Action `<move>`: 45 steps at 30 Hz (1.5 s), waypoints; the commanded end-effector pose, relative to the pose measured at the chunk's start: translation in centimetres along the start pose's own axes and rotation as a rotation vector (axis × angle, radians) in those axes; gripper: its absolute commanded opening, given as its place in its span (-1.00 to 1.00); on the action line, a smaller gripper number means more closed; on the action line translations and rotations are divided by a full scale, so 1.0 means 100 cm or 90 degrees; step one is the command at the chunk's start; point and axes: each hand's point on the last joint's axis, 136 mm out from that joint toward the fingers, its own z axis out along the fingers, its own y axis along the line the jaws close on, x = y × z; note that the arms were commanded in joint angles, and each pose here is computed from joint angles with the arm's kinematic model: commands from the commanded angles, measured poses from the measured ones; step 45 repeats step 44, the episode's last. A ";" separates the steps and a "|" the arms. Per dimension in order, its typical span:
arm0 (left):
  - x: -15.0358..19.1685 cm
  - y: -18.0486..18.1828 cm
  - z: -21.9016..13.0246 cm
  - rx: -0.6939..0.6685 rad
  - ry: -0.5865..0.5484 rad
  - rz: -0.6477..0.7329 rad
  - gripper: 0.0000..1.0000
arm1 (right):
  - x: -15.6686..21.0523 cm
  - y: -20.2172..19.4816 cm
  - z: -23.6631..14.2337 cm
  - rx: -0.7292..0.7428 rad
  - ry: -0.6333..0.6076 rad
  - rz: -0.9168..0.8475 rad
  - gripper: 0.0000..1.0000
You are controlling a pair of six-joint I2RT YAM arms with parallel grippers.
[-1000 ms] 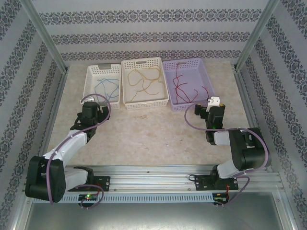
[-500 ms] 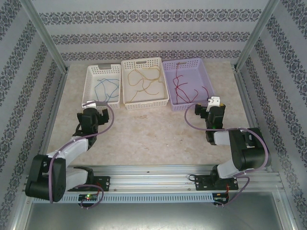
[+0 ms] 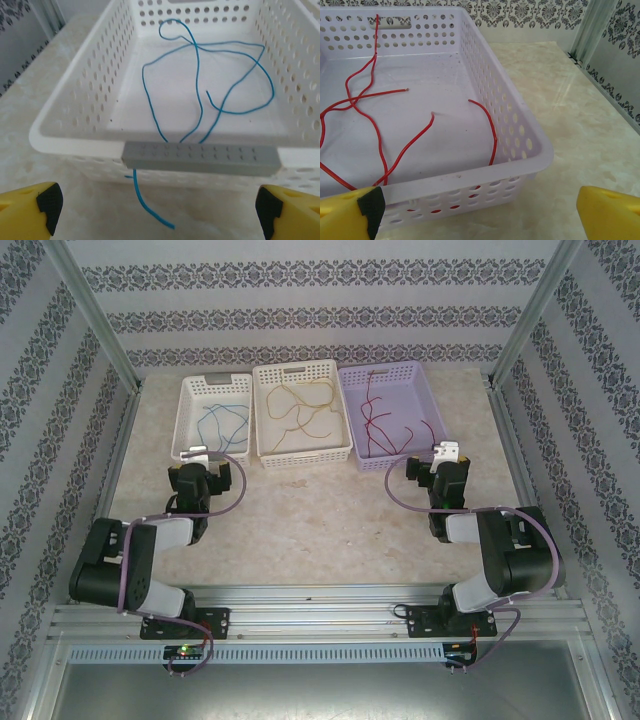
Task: Untangle the cables
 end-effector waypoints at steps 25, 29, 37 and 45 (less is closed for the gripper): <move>-0.002 0.006 0.015 0.020 -0.048 -0.016 1.00 | -0.003 -0.002 0.001 -0.006 -0.007 0.008 0.96; -0.002 0.005 0.015 0.024 -0.047 -0.014 1.00 | -0.002 -0.003 0.003 -0.018 -0.002 0.014 0.96; -0.002 0.005 0.015 0.024 -0.047 -0.014 1.00 | -0.003 -0.003 0.003 -0.021 -0.001 0.016 0.96; -0.002 0.003 0.015 0.032 -0.048 -0.011 1.00 | -0.003 -0.003 0.003 -0.021 -0.001 0.017 0.96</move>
